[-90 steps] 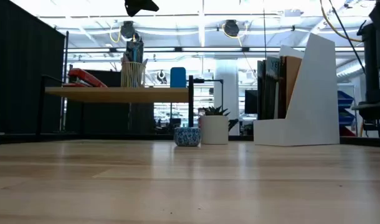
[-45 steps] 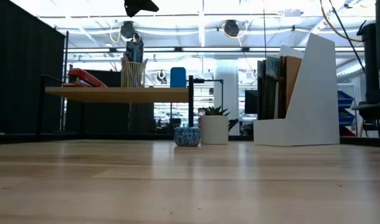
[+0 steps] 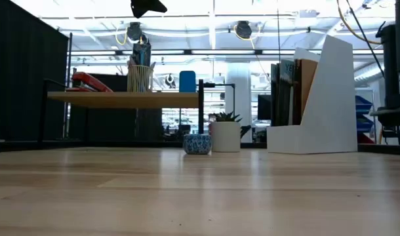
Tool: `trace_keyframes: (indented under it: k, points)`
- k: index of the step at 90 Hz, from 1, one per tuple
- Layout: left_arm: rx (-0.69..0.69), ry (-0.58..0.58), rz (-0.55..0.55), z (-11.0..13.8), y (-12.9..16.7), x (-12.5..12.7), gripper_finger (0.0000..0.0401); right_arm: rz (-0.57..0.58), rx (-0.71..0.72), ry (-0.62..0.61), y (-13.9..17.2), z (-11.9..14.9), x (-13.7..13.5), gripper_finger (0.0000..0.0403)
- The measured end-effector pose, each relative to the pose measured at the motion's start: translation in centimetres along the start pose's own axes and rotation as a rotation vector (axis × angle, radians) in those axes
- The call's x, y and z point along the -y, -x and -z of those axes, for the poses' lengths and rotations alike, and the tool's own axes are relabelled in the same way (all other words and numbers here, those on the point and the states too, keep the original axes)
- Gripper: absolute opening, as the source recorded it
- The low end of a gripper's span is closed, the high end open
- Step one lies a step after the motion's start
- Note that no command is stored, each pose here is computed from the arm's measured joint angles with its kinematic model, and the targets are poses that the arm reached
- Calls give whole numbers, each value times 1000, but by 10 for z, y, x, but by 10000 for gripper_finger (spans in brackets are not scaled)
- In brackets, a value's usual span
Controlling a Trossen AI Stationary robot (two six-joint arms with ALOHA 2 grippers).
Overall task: Stock shelves
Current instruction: Put the white scented candle to the bottom left of the shelf
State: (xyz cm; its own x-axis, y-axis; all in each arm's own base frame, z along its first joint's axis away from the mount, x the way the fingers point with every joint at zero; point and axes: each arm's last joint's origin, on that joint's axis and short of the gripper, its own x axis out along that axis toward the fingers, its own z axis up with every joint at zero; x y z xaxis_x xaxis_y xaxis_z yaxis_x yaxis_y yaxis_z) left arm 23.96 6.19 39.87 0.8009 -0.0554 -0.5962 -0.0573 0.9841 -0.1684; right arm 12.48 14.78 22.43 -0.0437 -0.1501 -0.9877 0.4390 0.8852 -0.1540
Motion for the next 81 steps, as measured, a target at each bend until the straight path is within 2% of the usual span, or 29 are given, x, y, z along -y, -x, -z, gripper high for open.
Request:
trace_keyframes:
  k: [32, 51, 81]
  points:
    - [0, 0, 0, 0, 0, 0, 200, 11, 19, 20, -1, 0, 1, 392]
    - [0, 0, 0, 0, 0, 0, 200, -26, 24, -10, -25, 1, -2, 392]
    - [-7, 1, 0, 0, -2, -1, 200, 46, 6, -31, -47, 5, 9, 391]
